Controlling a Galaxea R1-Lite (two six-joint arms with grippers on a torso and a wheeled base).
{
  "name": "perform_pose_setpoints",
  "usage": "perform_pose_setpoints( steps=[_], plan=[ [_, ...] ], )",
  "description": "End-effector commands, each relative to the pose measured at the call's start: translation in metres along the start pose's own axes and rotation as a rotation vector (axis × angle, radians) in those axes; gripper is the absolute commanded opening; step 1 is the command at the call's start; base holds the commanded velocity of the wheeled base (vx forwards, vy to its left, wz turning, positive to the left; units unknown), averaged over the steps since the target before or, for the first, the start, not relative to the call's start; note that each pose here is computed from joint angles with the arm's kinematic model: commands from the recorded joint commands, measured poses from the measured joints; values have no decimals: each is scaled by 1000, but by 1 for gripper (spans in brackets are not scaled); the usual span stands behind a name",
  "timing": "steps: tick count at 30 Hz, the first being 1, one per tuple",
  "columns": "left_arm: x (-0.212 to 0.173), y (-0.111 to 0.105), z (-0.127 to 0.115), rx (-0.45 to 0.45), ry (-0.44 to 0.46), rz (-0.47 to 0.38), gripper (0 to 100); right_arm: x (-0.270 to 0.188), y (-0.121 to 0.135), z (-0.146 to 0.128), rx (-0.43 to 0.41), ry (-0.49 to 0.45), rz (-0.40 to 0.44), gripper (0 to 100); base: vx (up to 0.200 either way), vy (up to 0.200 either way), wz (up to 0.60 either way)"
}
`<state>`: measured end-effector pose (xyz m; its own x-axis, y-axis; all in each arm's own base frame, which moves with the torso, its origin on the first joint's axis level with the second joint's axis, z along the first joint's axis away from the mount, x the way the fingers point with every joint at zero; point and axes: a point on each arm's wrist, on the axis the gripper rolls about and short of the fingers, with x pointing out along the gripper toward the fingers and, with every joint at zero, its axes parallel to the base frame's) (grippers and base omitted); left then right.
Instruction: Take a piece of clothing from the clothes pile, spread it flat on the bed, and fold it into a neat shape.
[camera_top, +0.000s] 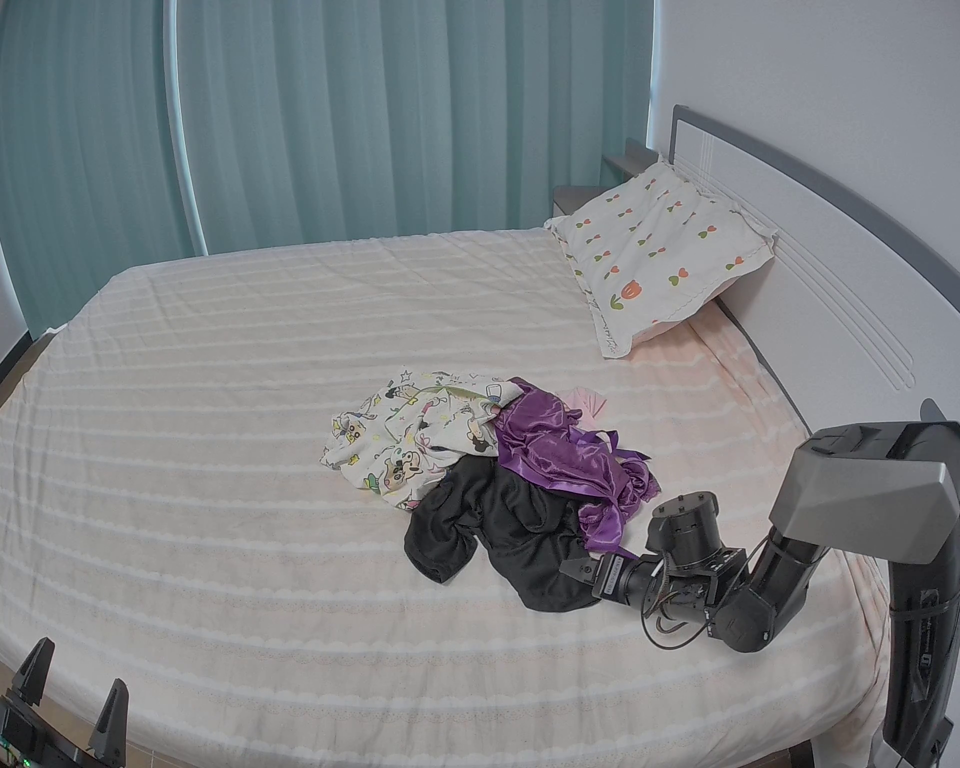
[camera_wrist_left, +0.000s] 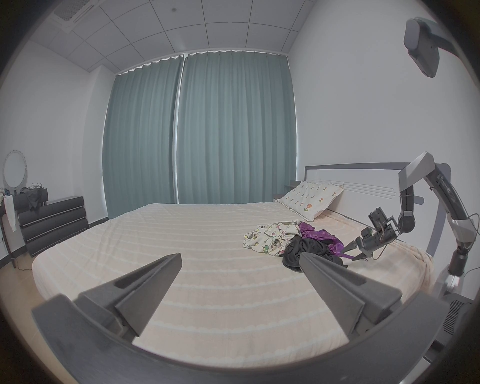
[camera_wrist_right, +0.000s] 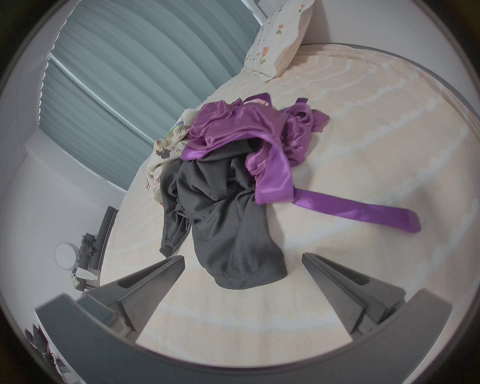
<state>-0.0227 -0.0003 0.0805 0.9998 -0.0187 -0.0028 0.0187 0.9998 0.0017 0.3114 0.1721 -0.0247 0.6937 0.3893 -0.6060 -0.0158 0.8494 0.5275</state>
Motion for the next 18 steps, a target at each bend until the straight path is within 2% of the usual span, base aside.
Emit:
perform_pose_setpoints(
  steps=[1,7,13,18],
  plan=[
    [0,0,-5,0,0,0,100,22,7,-19,-41,32,-6,100,0,0,0],
    [0,0,-5,0,2,0,100,41,8,-27,-81,-2,-48,100,0,0,0],
    [0,0,-5,0,0,0,100,44,9,-26,-99,-7,-43,100,0,0,0],
    [0,0,-5,0,0,0,100,51,21,-32,-143,-8,-7,100,0,0,0]
  ],
)
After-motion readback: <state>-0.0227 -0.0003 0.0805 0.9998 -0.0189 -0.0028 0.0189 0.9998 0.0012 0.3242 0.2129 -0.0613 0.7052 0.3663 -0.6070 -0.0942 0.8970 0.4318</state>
